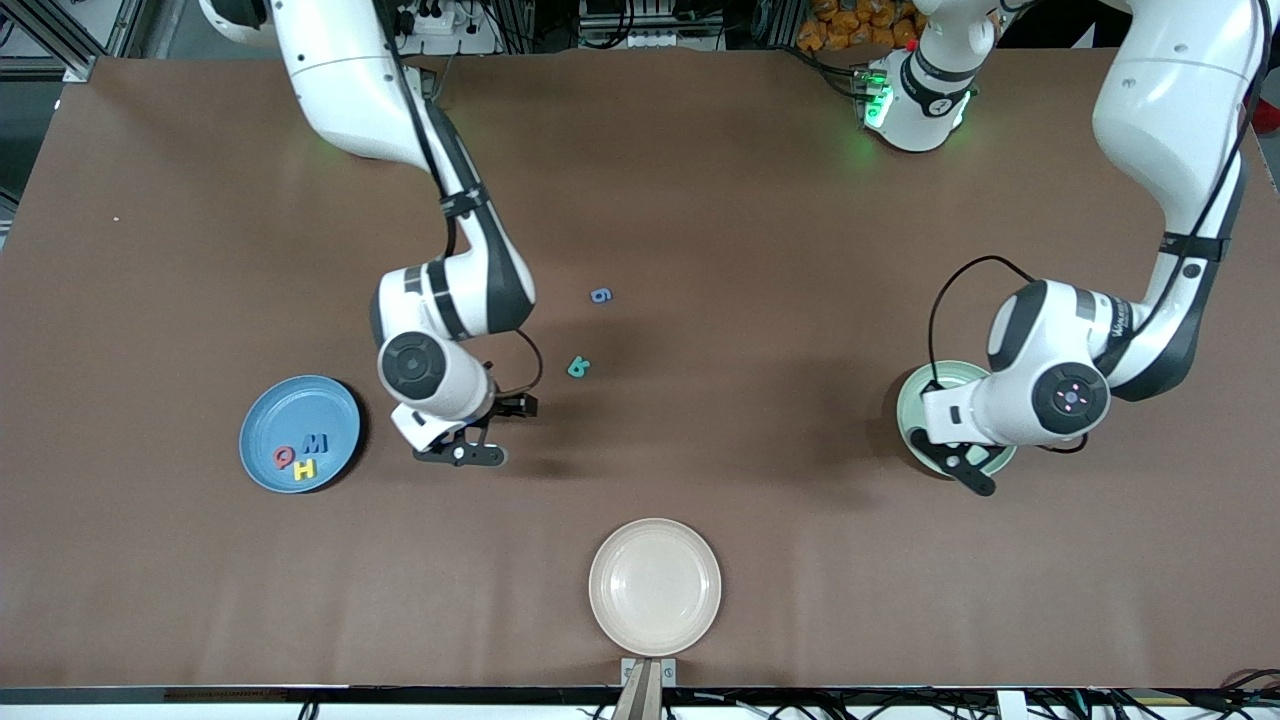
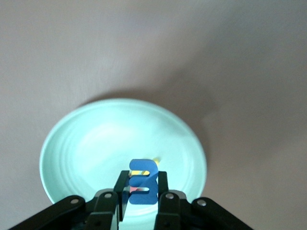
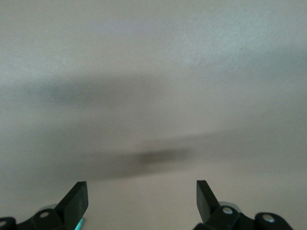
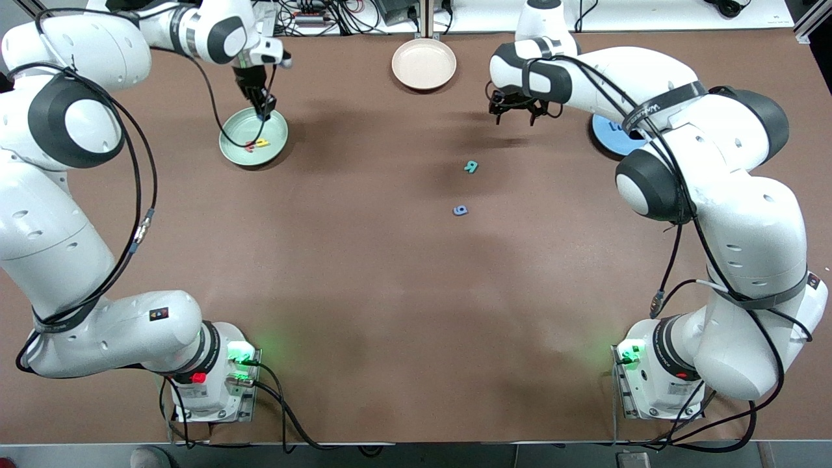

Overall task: Sort uppercase to blue plate, lowercase to green plate
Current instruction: 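Release the 3 on the green plate while the right gripper reaches the R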

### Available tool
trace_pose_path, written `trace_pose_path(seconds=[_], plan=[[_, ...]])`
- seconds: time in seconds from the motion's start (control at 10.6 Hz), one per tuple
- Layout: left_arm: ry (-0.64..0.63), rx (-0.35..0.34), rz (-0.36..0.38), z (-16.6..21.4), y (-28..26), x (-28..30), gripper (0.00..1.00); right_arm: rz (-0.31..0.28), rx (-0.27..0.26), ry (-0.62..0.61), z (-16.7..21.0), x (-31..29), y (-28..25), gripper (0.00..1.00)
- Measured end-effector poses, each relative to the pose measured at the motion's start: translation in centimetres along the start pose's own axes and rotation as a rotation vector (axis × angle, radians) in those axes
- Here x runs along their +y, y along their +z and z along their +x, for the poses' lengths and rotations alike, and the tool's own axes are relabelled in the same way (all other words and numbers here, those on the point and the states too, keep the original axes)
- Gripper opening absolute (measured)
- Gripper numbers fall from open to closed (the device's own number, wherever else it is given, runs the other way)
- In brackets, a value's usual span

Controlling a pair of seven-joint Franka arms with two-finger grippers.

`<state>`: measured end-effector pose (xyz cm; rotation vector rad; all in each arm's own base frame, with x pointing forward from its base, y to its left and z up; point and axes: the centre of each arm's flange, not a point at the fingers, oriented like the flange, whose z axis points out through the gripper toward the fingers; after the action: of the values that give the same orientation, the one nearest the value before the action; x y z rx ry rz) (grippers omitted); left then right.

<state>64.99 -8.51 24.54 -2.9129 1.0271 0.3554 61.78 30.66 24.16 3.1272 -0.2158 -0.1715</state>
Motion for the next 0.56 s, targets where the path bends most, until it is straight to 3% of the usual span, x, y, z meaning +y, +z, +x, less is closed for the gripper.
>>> trace_pose_path(seconds=[0.19,0.56], plan=[[-0.030,-0.037,-0.017,-1.2,2.4,-1.6,0.28,0.015,-0.011,0.127,-1.0,-1.5,0.8,1.00],[-0.053,-0.022,-0.011,-1.1,1.7,-1.9,0.75,0.043,-0.009,0.350,-3.6,-5.3,4.1,1.00]])
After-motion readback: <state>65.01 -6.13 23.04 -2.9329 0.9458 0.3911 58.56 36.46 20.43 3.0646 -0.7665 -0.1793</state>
